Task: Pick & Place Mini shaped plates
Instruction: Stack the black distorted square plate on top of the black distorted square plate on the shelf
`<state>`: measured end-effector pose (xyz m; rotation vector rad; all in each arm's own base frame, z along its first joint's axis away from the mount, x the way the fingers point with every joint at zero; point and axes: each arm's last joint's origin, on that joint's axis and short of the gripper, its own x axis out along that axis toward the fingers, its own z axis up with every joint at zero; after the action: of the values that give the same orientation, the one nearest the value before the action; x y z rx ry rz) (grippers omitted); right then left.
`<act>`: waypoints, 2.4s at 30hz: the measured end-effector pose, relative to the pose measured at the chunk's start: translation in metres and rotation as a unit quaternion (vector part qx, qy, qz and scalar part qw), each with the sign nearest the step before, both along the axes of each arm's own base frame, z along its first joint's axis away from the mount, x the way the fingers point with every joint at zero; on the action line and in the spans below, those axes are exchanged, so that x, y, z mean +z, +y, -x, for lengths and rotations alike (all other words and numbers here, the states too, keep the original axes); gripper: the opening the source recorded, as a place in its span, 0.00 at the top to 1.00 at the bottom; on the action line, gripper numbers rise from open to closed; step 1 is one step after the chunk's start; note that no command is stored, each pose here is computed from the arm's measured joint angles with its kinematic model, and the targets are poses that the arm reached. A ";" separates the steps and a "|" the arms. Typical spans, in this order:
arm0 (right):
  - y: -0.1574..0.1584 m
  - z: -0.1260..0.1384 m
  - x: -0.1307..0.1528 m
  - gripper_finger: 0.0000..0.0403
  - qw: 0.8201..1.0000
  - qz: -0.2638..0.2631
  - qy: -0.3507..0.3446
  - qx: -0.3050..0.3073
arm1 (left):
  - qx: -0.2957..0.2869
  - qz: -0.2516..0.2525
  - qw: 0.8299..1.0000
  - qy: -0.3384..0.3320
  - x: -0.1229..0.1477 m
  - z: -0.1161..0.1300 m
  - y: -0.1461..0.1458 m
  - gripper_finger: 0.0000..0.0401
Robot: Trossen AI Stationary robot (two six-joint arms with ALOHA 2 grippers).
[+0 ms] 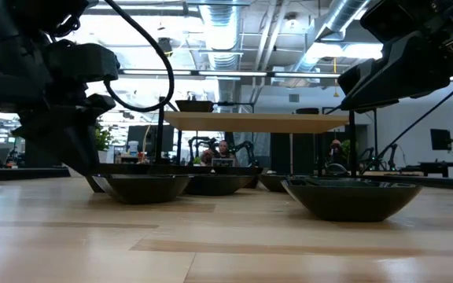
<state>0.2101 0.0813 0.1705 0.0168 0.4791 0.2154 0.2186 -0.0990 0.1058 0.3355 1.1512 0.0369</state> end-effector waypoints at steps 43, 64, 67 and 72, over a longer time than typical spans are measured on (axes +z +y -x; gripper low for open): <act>0.000 0.000 0.000 0.83 1.000 0.000 0.001 0.000 | 0.009 0.039 0.978 -0.205 0.087 0.017 0.005 0.98; 0.000 -0.001 0.001 0.83 1.000 -0.002 -0.007 0.000 | 0.010 -0.037 0.931 -0.364 0.142 0.021 0.032 0.97; 0.000 -0.001 0.001 0.83 1.000 -0.002 -0.008 0.000 | 0.022 -0.050 0.927 -0.370 0.148 0.016 0.040 0.98; 0.000 -0.001 0.001 0.83 1.000 -0.002 -0.007 0.000 | 0.036 -0.062 0.918 -0.390 0.170 0.008 0.055 0.98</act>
<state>0.2107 0.0814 0.1718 0.0190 0.4637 0.2166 0.2108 -0.0442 0.2755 0.3456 0.3654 0.2851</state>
